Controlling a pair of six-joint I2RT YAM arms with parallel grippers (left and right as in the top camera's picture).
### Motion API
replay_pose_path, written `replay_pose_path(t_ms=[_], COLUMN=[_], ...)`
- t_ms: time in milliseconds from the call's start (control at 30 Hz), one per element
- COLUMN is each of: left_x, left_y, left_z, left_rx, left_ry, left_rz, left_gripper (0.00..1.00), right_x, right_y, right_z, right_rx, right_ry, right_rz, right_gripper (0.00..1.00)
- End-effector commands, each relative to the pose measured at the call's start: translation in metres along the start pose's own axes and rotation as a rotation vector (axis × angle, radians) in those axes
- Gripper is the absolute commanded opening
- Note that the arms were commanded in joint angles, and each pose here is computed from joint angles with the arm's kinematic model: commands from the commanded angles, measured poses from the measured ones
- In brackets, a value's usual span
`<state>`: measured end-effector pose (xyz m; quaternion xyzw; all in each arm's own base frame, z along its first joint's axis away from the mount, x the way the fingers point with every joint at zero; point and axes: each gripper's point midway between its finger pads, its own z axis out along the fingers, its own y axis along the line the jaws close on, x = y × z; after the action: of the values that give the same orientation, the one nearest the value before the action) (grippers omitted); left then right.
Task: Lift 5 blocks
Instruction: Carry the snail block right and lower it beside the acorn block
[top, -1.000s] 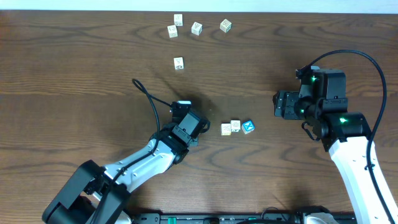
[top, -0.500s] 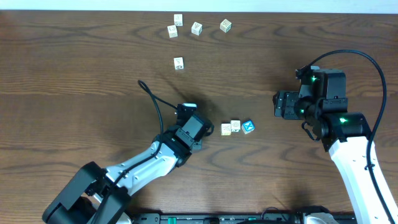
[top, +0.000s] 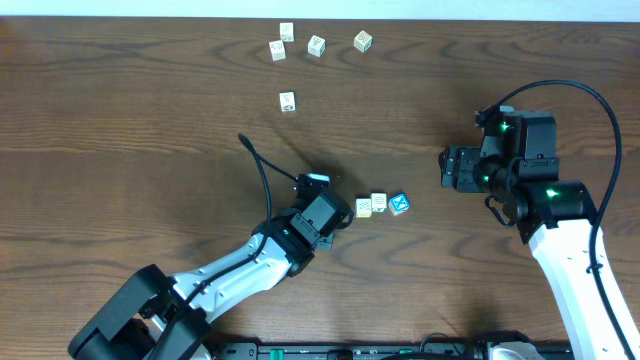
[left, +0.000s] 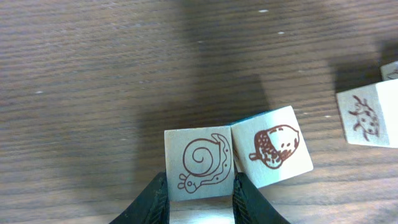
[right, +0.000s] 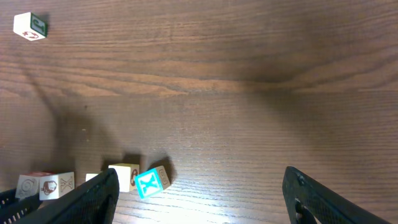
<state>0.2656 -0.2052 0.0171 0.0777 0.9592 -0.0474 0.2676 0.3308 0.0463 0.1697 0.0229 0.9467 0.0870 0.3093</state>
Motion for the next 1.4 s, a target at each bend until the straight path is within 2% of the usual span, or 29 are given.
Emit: replay_pose_path(t_ms=[0,500,600,700,767,1000,1033,1067,1367], left_x=[0.013,-0.001,-0.001,-0.001,0.0,0.0,0.0,0.0,0.0], left_y=[-0.004,-0.013,-0.013,-0.013,-0.012,-0.012,-0.012,-0.012,-0.012], left_z=[-0.001,-0.001,-0.001,-0.001,-0.001,-0.001,-0.001,-0.001,-0.001], left_rx=[0.039,0.074,0.073,0.074,0.072,0.071,0.071,0.071,0.069], left_ry=[0.041,-0.015,-0.014,-0.014,-0.011,-0.01,-0.01,-0.01,-0.013], left_rz=[0.012,-0.005,-0.005,-0.005,-0.004,-0.004,-0.004,-0.004,-0.004], left_gripper=[0.08,0.08,0.22,0.24,0.3,0.4,0.46,0.47,0.48], right_x=[-0.006,-0.005,-0.005,-0.005,-0.005,-0.005,-0.005,-0.005,-0.004], right_y=[-0.001,-0.001,-0.001,-0.001,-0.001,-0.002,-0.002,-0.002,-0.002], right_z=[-0.003,-0.003,-0.003,-0.003,-0.003,-0.003,-0.003,-0.003,-0.003], right_rx=[0.0,-0.001,-0.001,-0.001,-0.001,0.0,0.0,0.0,0.0], right_ry=[-0.013,-0.012,-0.012,-0.012,-0.012,-0.012,-0.011,-0.01,-0.008], right_rz=[-0.011,-0.011,-0.011,-0.011,-0.011,-0.011,-0.012,-0.012,-0.011], right_gripper=[0.81,0.81,0.81,0.81,0.81,0.81,0.81,0.81,0.81])
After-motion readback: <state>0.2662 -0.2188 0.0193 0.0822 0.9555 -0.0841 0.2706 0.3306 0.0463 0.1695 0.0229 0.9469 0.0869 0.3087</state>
